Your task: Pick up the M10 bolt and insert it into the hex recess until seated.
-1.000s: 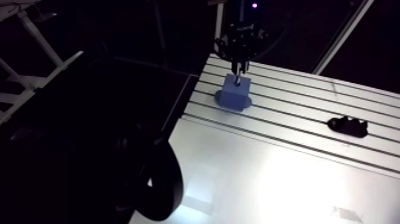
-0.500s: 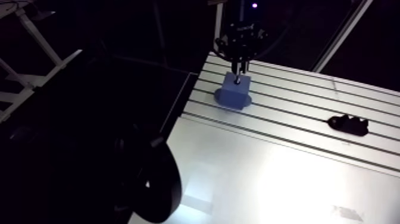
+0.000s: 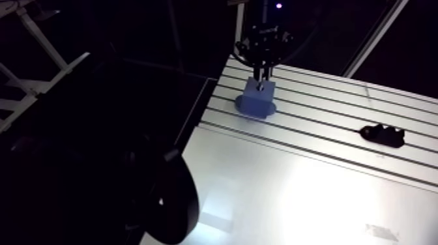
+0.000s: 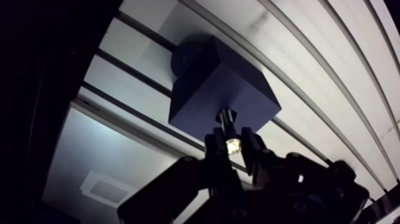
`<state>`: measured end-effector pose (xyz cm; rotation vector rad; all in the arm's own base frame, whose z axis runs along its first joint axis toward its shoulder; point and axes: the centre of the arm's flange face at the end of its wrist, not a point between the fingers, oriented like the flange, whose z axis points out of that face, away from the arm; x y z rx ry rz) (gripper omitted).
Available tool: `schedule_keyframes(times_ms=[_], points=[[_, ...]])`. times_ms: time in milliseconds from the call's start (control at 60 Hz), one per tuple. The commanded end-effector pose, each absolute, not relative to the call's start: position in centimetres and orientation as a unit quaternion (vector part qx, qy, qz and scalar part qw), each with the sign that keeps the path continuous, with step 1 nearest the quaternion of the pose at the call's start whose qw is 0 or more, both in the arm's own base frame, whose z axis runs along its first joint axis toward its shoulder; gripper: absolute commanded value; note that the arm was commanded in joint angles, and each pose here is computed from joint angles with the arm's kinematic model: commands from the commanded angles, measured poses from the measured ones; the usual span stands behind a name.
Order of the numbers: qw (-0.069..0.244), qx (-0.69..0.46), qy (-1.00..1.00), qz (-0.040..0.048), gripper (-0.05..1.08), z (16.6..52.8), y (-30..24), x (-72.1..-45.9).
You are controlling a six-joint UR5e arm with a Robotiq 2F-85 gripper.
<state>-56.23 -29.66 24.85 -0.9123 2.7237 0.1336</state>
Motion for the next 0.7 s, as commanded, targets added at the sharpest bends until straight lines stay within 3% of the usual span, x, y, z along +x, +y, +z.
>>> schedule_keyframes(times_ms=[17,700], points=[[0.135,-0.315,0.938,0.0461,1.08,24.49,-29.67,-56.31],[0.136,-0.314,0.938,0.0469,1.08,24.36,-29.68,-56.39]])
